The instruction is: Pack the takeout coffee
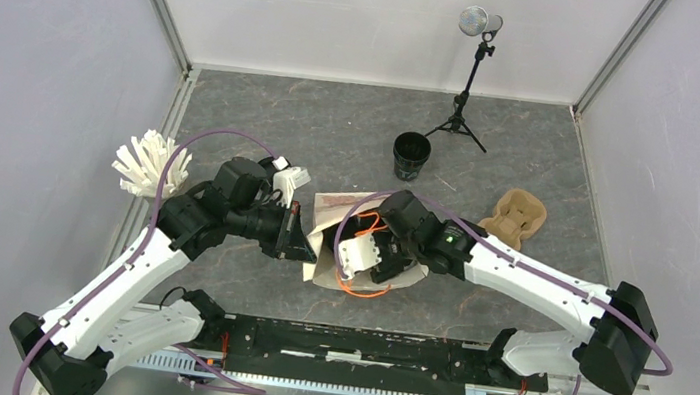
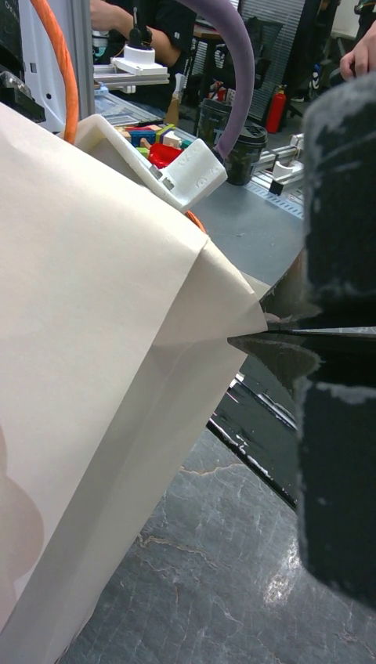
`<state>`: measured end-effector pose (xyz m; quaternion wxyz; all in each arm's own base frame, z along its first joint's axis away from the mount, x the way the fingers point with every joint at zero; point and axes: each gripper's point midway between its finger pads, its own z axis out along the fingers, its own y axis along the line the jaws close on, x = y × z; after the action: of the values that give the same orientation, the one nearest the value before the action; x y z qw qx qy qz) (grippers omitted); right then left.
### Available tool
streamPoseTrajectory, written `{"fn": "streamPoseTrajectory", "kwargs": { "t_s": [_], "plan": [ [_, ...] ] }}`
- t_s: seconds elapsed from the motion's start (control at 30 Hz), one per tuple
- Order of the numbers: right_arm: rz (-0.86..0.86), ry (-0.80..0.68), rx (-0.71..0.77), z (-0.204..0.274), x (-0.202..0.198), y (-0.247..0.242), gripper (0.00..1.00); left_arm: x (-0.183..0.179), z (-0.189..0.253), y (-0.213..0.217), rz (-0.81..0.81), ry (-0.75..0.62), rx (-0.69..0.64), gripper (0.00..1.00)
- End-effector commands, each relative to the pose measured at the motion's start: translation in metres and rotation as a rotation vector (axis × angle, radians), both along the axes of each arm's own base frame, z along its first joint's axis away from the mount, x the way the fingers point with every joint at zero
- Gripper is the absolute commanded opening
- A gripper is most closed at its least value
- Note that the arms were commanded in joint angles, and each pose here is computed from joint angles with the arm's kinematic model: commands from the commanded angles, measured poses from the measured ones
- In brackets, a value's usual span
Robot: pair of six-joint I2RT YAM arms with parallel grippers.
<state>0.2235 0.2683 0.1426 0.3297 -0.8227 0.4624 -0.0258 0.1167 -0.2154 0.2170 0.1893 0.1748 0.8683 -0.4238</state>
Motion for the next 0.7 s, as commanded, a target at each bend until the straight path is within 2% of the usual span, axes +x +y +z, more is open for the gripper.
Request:
{"fn": "streamPoseTrajectory", "kwargs": {
  "t_s": [0.0, 0.13, 0.33, 0.53, 0.67],
  "plan": [
    [0.001, -0.043, 0.079, 0.034, 0.005, 0.008, 0.90, 0.001, 0.015, -0.005, -0.031, -0.043, -0.037, 0.02],
    [0.001, -0.042, 0.098, 0.047, 0.004, 0.009, 0.88, 0.001, 0.015, -0.005, -0.030, -0.043, -0.036, 0.02],
    [0.000, -0.015, 0.097, 0.048, -0.003, 0.005, 0.80, 0.001, 0.014, -0.005, -0.031, -0.040, -0.034, 0.02],
    [-0.001, -0.006, 0.106, 0.047, -0.004, 0.007, 0.58, 0.001, 0.015, -0.005, -0.031, -0.038, -0.037, 0.02],
    [-0.007, -0.010, 0.102, 0.040, -0.002, 0.006, 0.49, 0.000, 0.015, -0.005, -0.031, -0.038, -0.039, 0.02]
  ]
}}
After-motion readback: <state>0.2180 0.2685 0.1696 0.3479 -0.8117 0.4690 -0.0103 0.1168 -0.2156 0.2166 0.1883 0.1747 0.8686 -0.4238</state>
